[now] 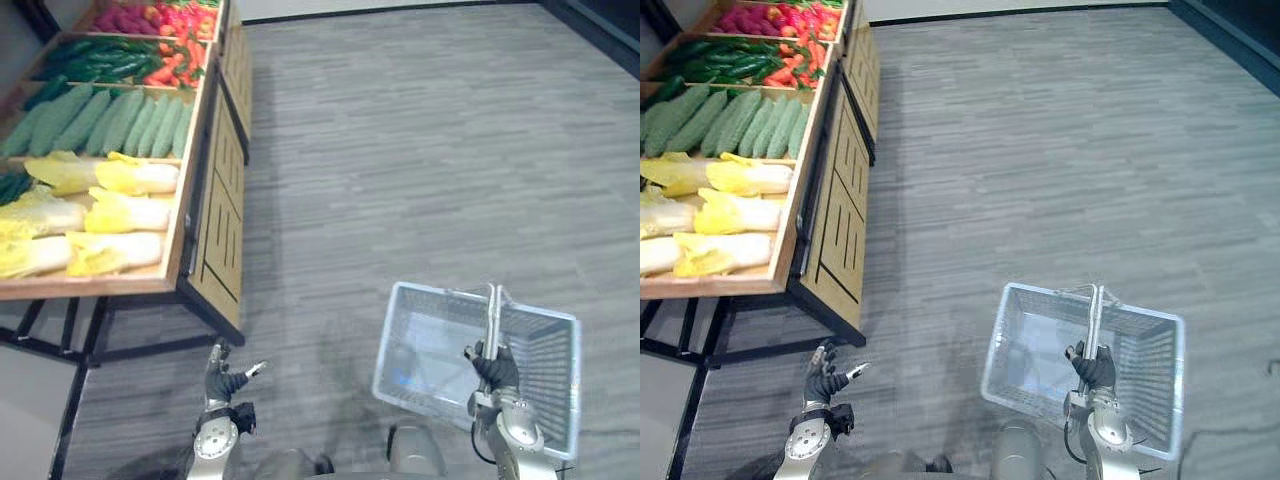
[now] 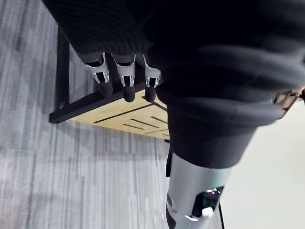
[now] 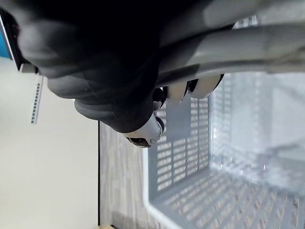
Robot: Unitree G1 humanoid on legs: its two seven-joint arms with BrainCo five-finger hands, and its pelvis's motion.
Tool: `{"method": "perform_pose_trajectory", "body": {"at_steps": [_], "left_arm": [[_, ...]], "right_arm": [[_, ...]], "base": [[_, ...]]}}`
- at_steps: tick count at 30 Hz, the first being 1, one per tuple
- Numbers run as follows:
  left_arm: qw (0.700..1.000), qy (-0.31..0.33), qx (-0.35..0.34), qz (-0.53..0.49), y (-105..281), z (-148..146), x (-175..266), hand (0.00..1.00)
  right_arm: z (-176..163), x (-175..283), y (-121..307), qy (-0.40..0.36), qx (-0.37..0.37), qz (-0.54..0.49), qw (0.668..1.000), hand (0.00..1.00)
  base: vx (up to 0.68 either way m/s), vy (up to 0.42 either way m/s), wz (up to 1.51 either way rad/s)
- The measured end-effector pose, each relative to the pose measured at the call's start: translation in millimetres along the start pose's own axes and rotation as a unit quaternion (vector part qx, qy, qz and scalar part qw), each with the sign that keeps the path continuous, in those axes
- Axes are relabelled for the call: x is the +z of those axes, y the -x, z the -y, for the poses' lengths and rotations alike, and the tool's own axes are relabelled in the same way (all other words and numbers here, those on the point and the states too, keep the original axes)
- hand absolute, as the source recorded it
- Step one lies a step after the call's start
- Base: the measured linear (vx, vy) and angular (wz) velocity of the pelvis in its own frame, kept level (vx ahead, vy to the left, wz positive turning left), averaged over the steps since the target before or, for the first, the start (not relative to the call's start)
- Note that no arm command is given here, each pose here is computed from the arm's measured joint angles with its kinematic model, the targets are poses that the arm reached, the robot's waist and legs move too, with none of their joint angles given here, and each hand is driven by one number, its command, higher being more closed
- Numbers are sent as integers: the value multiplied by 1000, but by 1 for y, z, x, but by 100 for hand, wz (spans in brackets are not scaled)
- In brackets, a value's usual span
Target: Pick vegetable in the basket
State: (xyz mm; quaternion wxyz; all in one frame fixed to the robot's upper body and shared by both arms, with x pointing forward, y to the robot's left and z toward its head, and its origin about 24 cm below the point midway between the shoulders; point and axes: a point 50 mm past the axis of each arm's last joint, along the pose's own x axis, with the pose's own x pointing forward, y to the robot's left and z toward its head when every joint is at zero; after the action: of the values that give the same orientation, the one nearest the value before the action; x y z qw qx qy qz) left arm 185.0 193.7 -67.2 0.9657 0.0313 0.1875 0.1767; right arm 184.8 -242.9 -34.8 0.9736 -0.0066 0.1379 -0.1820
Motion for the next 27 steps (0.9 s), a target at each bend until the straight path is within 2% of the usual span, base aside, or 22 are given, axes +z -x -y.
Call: {"method": "perform_pose_trajectory", "body": {"at_steps": [5, 9, 13, 14, 17, 20, 22, 27], "left_arm": [[1000, -13, -15, -13, 2, 12, -7, 0], [999, 27, -23, 24, 12, 24, 10, 0], [997, 41, -21, 67, 20, 20, 28, 0], [986, 28, -18, 163, 22, 21, 68, 0], [980, -12, -12, 200, 20, 18, 81, 0], [977, -8, -7, 211, 28, 16, 86, 0], [964, -67, 3, 256, 39, 14, 96, 0], [959, -99, 16, 266, 39, 16, 98, 0]], "right_arm": [[2, 12, -2, 2, 1, 26, 1000, 100], [-3, 19, 9, -15, 9, 45, 999, 100], [-3, 25, 13, -37, -1, 64, 997, 100], [37, 0, 11, -24, -88, 12, 996, 100], [35, -9, 9, -27, -91, -8, 995, 100], [39, -36, 16, -18, -98, -68, 993, 100], [56, -73, 40, 11, -123, -154, 980, 100], [65, -77, 41, 13, -135, -166, 977, 100]], "base": [[721, -278, 63], [520, -208, 53], [501, -43, 76], [921, 290, 195], [553, 173, 104], [290, 114, 77], [292, 99, 147], [325, -144, 101]]}}
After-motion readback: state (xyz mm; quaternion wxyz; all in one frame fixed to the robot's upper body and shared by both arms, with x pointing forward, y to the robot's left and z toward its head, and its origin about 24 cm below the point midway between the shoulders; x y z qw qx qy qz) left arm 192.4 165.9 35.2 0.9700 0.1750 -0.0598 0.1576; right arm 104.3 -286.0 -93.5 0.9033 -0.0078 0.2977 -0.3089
